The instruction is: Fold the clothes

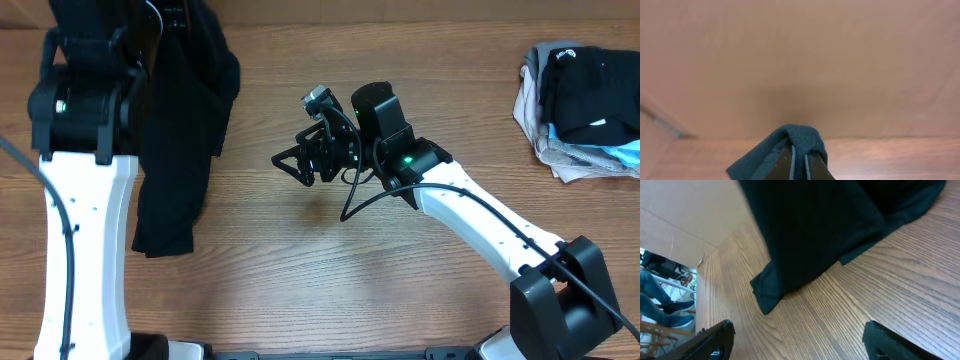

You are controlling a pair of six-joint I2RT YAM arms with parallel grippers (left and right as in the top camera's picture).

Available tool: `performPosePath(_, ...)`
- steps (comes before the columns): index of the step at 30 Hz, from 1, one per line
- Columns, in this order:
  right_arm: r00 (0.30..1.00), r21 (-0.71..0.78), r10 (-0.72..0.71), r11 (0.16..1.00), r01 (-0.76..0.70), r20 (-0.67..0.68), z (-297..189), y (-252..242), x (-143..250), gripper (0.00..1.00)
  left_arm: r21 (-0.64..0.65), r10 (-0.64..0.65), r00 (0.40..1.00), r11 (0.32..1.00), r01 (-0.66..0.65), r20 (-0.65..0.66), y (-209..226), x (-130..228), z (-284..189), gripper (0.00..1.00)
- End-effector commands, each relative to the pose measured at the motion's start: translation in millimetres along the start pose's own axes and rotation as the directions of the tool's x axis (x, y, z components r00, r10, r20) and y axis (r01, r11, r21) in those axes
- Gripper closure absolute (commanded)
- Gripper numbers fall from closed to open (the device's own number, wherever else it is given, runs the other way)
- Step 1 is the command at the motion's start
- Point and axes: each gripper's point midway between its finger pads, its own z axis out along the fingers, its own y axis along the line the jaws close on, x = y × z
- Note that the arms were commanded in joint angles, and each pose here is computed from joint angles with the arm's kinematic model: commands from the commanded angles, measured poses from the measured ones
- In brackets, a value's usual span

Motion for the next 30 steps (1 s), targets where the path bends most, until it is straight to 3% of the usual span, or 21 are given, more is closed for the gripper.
performPosePath(1, 0.999, -0.002, -0.038, 0.999, 0.038, 0.013, 3, 5, -8, 0.11, 0.087, -0.044, 0.98, 0.996, 0.027, 0.196, -13, -63, -64, 0.96)
performPosePath(7, 0.998, -0.006, -0.067, 0.998, 0.067, 0.014, 4, 7, -9, 0.08, 0.126, -0.092, 0.96, 0.99, 0.06, 0.266, -15, -83, -98, 0.96)
performPosePath(12, 0.989, -0.05, -0.144, 0.988, 0.144, 0.019, 10, 23, -8, 0.07, 0.138, -0.127, 0.957, 0.986, 0.093, 0.263, -15, -84, -101, 0.96)
performPosePath(30, 0.977, -0.024, -0.214, 0.976, 0.214, 0.008, 49, 30, 6, 0.07, 0.408, -0.221, 0.951, 0.905, 0.118, 0.216, -59, -86, -111, 0.96)
